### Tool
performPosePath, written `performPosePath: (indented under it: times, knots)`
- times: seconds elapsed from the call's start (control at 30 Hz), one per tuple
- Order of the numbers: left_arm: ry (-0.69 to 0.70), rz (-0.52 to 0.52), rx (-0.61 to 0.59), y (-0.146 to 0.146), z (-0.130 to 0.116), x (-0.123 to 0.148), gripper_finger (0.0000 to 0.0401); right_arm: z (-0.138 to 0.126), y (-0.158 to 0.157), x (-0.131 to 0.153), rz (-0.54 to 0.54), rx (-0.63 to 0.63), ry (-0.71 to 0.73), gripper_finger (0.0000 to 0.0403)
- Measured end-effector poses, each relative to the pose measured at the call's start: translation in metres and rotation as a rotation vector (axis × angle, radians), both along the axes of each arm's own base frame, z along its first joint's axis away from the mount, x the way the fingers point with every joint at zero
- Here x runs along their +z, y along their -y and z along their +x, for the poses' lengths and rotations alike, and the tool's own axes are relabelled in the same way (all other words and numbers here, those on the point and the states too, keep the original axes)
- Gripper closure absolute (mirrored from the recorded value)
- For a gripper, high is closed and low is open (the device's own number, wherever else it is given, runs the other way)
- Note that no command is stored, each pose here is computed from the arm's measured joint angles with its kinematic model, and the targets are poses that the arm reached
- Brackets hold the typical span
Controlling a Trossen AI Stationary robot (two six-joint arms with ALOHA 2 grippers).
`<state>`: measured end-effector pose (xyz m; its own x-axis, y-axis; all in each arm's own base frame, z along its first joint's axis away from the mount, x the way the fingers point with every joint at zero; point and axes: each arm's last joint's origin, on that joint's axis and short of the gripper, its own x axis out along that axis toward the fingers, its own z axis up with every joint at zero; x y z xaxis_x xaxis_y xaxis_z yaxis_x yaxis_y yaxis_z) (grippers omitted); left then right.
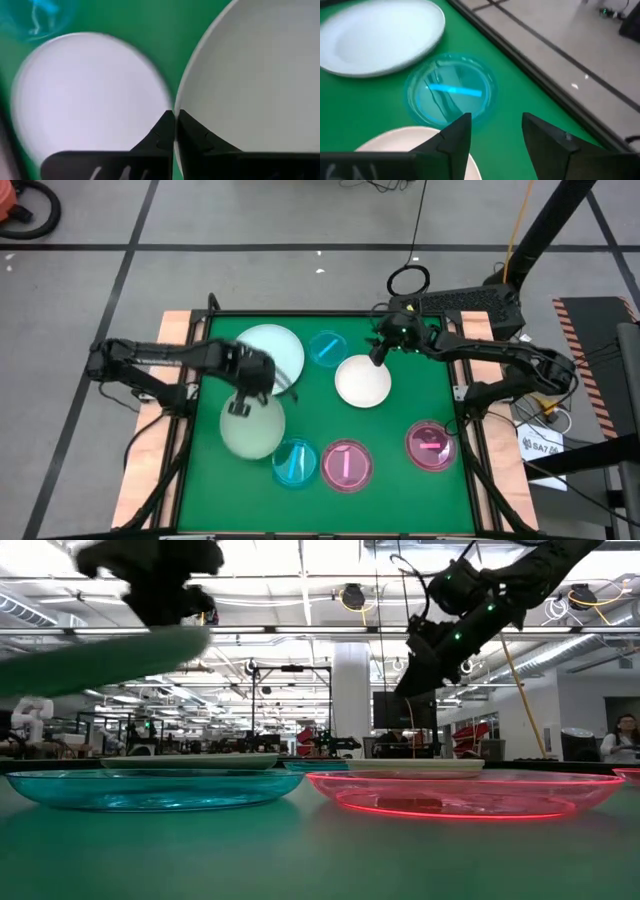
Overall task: Stack plastic plates
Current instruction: Stack the green plate on top of the blue plate
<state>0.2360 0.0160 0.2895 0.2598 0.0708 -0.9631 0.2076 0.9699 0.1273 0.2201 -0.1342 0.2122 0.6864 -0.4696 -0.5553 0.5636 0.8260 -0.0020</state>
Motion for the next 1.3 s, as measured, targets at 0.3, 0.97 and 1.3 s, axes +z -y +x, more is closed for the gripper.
performPosePath:
  times: [0.3, 0.97, 1.3]
  knots:
    - [0.194, 0.046, 0.491, -0.117, -0.014, 0.002, 0.0393, -0.003, -0.003, 0.005, -0.004, 0.032, 0.007, 0.0234]
    - [-0.016, -0.192, 0.831, -0.223, -0.049, -0.076, 0.0394, -0.004, -0.004, 0.004, 0.001, 0.036, -0.01, 0.0234]
    - [-0.052, -0.178, 0.816, -0.226, -0.047, -0.084, 0.0369, -0.004, -0.003, 0.004, 0.001, 0.034, -0.011, 0.0234]
